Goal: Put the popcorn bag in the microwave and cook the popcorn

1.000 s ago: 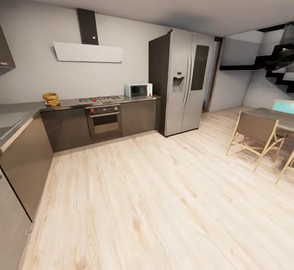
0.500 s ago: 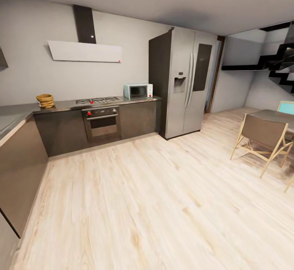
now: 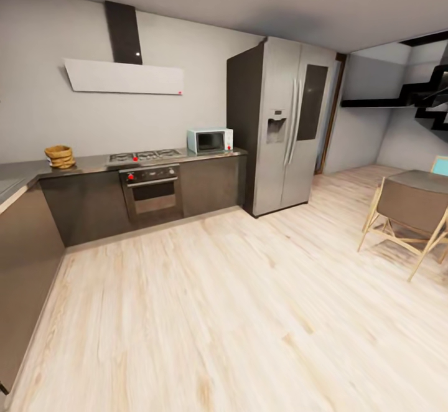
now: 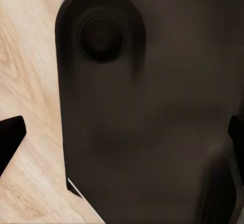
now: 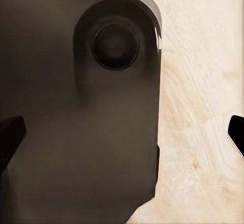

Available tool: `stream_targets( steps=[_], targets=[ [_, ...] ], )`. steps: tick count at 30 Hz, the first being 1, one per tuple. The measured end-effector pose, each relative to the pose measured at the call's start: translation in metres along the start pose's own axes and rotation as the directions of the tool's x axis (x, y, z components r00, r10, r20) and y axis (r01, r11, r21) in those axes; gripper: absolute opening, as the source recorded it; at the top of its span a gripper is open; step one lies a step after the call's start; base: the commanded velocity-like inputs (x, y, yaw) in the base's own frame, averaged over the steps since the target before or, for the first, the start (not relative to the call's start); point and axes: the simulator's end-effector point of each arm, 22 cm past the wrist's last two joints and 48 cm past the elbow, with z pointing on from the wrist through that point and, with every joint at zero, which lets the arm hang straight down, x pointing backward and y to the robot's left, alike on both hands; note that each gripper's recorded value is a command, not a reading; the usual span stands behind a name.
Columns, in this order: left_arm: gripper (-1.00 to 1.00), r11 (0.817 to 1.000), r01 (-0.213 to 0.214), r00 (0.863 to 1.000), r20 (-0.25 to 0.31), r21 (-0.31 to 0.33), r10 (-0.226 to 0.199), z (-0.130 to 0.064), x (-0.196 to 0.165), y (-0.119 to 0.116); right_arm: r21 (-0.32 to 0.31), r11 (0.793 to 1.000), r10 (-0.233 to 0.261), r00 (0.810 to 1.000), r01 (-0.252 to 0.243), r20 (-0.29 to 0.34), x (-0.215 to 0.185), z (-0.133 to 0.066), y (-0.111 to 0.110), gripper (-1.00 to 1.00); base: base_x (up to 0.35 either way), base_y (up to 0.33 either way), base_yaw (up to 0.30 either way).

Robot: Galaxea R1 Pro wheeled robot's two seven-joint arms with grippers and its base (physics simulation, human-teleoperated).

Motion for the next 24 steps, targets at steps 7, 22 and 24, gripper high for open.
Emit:
stream_targets(
  steps=[7,22,24],
  targets=[
    [1.00,1.000,0.001,1.000,0.000,0.001,-0.001,0.0000,0.0001,-0.0007,0.000,1.000,0.000,1.000,0.000,0.000,0.0000,0.0000,0.0000,1.00,0.322,0.000,0.000],
    [1.00,1.000,0.001,1.000,0.000,0.001,-0.001,0.0000,0.0000,-0.0005,0.002,1.000,0.003,1.000,-0.003,0.001,-0.0003,0.0000,-0.0012,1.00,0.323,0.000,0.000],
    [1.00,1.000,0.001,1.000,0.000,0.001,-0.001,0.0000,0.0001,-0.0007,0.002,1.000,0.003,1.000,-0.003,0.001,-0.0002,0.0000,-0.0013,1.00,0.322,0.000,0.000]
  ],
)
